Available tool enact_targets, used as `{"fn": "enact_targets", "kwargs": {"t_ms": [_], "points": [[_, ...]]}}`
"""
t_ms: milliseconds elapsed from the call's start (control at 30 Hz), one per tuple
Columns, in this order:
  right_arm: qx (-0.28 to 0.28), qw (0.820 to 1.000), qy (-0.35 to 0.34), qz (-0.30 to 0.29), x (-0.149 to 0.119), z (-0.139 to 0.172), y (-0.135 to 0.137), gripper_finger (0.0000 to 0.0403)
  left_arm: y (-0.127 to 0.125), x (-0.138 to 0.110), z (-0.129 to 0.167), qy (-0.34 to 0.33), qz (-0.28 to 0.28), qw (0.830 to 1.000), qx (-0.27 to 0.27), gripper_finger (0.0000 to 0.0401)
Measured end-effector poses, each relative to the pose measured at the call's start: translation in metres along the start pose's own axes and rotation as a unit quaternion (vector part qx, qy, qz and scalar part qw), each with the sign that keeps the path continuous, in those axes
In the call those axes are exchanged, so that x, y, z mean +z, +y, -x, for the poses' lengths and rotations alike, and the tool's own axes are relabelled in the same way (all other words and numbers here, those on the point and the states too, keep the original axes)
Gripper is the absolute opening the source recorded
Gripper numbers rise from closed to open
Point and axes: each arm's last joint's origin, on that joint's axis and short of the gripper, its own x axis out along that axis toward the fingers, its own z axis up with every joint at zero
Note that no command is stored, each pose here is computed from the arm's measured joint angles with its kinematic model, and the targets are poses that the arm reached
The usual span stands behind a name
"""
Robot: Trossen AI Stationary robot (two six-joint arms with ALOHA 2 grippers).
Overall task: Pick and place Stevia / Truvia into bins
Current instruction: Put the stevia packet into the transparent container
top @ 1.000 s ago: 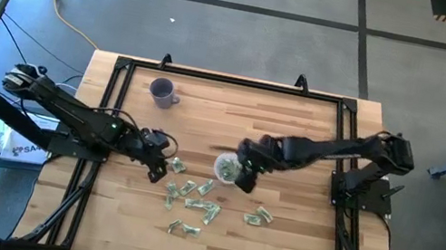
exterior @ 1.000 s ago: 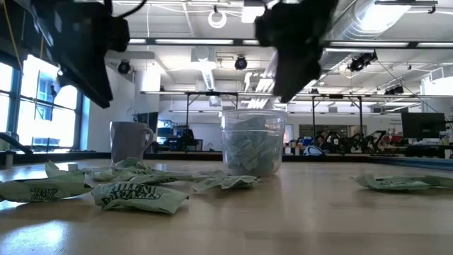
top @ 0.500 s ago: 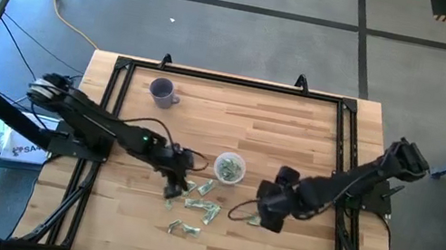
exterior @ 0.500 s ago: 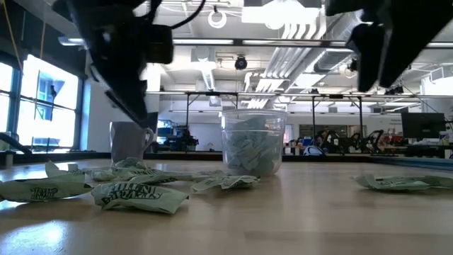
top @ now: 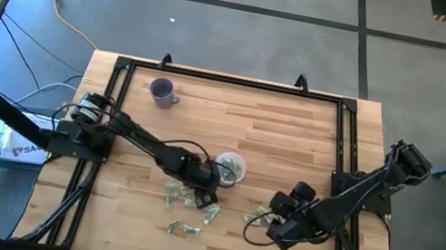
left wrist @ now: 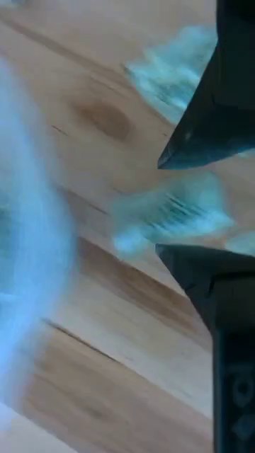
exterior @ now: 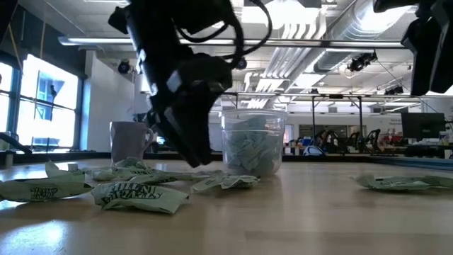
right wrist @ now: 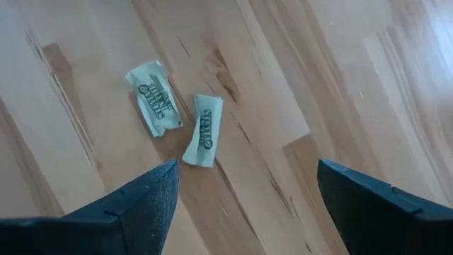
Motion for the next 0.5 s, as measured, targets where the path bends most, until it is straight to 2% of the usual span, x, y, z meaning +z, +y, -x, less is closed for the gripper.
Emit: {"fn": "enact_targets", "kwargs": {"t_ms": [133, 233, 367, 500], "points": [[-0.006, 1.000, 0.003, 0.006, -0.003, -0.001, -0.001, 0.0323, -0.004, 0.006, -0.001, -0.017, 0.015, 1.000, 0.013, 0.0260], [-0.012, 1.000, 0.004, 0.007, -0.005, -0.004, -0.003, 0.0323, 0.000, 0.001, -0.005, 0.002, 0.020, 0.999, 0.031, 0.0269], [-0.017, 1.000, 0.007, 0.008, -0.009, -0.010, -0.004, 0.0323, 0.000, -0.003, -0.016, 0.024, 0.017, 0.999, 0.038, 0.0260], [-0.020, 1.000, 0.016, 0.011, -0.012, -0.014, -0.007, 0.0323, 0.001, -0.004, -0.018, 0.023, 0.013, 0.998, 0.051, 0.0227]]}}
